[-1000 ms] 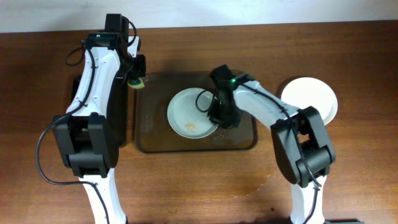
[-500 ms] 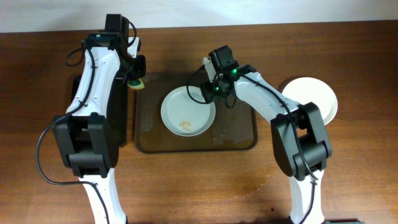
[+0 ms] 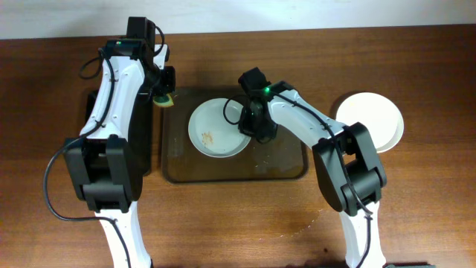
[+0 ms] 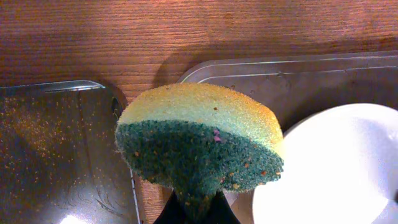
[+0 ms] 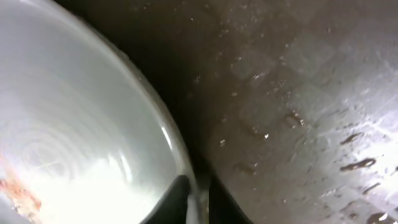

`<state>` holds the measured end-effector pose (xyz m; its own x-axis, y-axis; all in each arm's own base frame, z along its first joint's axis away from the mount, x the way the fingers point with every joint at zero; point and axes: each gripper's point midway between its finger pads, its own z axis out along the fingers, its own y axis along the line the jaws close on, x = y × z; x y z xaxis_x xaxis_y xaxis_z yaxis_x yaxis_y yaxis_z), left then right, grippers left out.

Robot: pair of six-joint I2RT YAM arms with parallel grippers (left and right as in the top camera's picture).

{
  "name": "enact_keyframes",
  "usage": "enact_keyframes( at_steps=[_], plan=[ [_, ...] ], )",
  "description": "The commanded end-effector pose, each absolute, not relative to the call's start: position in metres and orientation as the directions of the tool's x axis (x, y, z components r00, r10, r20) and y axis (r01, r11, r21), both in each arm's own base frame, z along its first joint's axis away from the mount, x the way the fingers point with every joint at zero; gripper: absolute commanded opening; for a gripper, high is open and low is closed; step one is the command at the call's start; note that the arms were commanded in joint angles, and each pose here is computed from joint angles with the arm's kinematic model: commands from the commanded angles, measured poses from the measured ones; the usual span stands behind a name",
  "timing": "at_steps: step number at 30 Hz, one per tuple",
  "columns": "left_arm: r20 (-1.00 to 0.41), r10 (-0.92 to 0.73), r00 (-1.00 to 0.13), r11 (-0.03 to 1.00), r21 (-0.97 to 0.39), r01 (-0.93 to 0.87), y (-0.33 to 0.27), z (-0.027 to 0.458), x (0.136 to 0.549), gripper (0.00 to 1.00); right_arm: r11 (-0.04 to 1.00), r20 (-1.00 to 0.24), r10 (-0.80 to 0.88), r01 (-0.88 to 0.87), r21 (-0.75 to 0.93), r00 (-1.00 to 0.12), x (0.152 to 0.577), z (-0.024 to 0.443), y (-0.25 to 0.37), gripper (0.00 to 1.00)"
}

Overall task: Clean dirty plates on tray and stack at the side
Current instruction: 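Hold the pale blue plate with right gripper and scrub it with sponge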

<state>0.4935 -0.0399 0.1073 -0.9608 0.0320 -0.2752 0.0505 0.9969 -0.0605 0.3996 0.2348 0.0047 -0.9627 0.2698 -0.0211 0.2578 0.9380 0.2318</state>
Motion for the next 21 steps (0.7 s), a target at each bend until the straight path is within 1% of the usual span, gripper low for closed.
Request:
enact_keyframes(
  at_steps=[1, 3, 4, 5, 6, 7, 8, 10, 13, 14, 16, 18, 20, 21],
  plan=[
    [-0.268, 0.026, -0.963, 0.996, -0.071, 0.047, -0.043, 0.104, 0.494, 0.01, 0.946, -0.078, 0.255, 0.232, 0.228, -0.964, 0.412, -0.007, 0.234, 0.38],
    [-0.268, 0.026, -0.963, 0.996, -0.071, 0.047, -0.043, 0.104, 0.494, 0.01, 0.953, -0.161, 0.193, 0.145, 0.267, -0.968, 0.432, -0.002, 0.239, 0.38],
    [-0.268, 0.026, -0.963, 0.996, -0.072, 0.047, -0.043, 0.104, 0.494, 0.01, 0.956, -0.180, 0.168, 0.116, 0.270, -0.969, 0.435, -0.001, 0.240, 0.36],
    [-0.268, 0.026, -0.963, 0.996, -0.071, 0.047, -0.043, 0.104, 0.494, 0.01, 0.962, -0.199, 0.140, 0.085, 0.260, -0.970, 0.437, -0.001, 0.239, 0.29],
    [-0.268, 0.026, -0.963, 0.996, -0.071, 0.047, -0.043, 0.104, 0.494, 0.01, 0.971, -0.220, 0.124, 0.073, 0.229, -0.968, 0.439, -0.002, 0.234, 0.15],
    [-0.267, 0.026, -0.963, 0.996, -0.071, 0.047, -0.043, 0.103, 0.494, 0.01, 0.974, -0.226, 0.123, 0.074, 0.216, -0.966, 0.440, -0.002, 0.232, 0.06],
    [-0.263, 0.026, -0.964, 0.996, -0.072, 0.047, -0.043, 0.102, 0.493, 0.01, 0.974, -0.222, 0.123, 0.074, 0.215, -0.967, 0.439, -0.002, 0.232, 0.04],
    [-0.240, 0.033, -0.970, 0.996, -0.072, 0.051, -0.046, 0.093, 0.488, 0.01, 0.973, -0.204, 0.142, 0.098, 0.211, -0.969, 0.435, -0.003, 0.230, 0.04],
    [-0.171, 0.064, -0.983, 0.993, -0.092, 0.080, -0.061, 0.068, 0.469, 0.01, 0.933, -0.097, 0.329, 0.307, 0.186, -0.939, 0.417, -0.009, 0.221, 0.04],
    [-0.157, 0.081, -0.984, 0.988, -0.114, 0.099, -0.071, 0.057, 0.463, 0.01, 0.925, -0.073, 0.352, 0.335, 0.179, -0.933, 0.411, -0.010, 0.219, 0.04],
    [-0.156, 0.112, -0.981, 0.984, -0.123, 0.131, -0.086, 0.042, 0.458, 0.01, 0.924, -0.062, 0.350, 0.334, 0.186, -0.935, 0.410, -0.010, 0.221, 0.04],
    [-0.187, 0.148, -0.971, 0.972, -0.154, 0.178, -0.109, 0.034, 0.460, 0.01, 0.924, -0.061, 0.349, 0.333, 0.187, -0.935, 0.410, -0.010, 0.221, 0.04],
    [-0.248, 0.199, -0.948, 0.941, -0.220, 0.256, -0.149, 0.030, 0.462, 0.01, 0.921, -0.064, 0.349, 0.329, 0.210, -0.935, 0.413, -0.008, 0.226, 0.04],
    [-0.259, 0.215, -0.942, 0.936, -0.220, 0.274, -0.159, 0.027, 0.460, 0.01, 0.920, -0.067, 0.348, 0.327, 0.217, -0.935, 0.414, -0.008, 0.227, 0.04]
  ],
)
